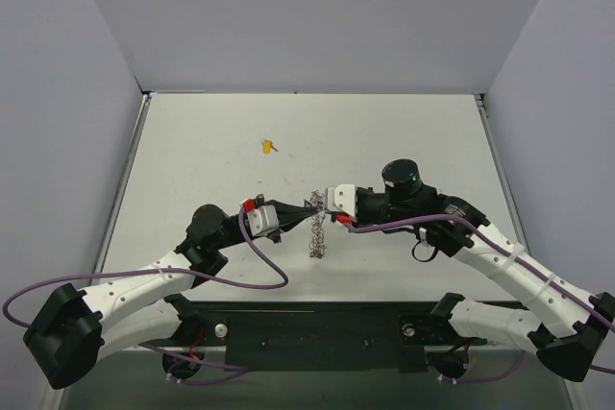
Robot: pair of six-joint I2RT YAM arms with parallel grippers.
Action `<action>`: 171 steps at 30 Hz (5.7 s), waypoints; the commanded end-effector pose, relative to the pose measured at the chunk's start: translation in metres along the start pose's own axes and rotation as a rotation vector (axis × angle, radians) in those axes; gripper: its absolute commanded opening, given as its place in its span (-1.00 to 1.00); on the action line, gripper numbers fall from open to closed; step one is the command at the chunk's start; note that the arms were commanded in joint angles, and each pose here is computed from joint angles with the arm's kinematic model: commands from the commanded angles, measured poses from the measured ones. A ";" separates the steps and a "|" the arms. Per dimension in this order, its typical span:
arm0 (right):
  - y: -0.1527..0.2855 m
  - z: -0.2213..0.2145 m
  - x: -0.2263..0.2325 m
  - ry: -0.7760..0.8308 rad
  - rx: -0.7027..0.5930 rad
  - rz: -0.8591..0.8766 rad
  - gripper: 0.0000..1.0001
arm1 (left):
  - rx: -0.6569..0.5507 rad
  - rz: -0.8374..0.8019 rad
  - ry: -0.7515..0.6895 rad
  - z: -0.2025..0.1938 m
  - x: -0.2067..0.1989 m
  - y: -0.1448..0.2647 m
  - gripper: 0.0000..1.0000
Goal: Put the keys on the keyring
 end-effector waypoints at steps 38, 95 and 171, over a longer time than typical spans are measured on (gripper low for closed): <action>-0.008 0.019 0.005 0.055 -0.053 0.031 -1.00 | 0.021 -0.032 -0.052 0.014 -0.004 -0.009 -1.00; -0.005 0.005 0.002 0.018 0.006 0.007 -1.00 | -0.028 -0.049 -0.058 0.023 -0.010 -0.006 -1.00; -0.003 -0.001 0.019 0.097 0.046 0.079 -1.00 | -0.045 0.014 0.042 0.032 0.002 -0.006 -1.00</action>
Point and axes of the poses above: each gripper's point midway between its finger pads, its own y axis back along the fingers, its own x axis along the line the jaws close on, z = x × y, the point moved 3 cm from there along y, back along the fingers, and after that the axes turned 14 degrees about y, right-handed, at the moved point
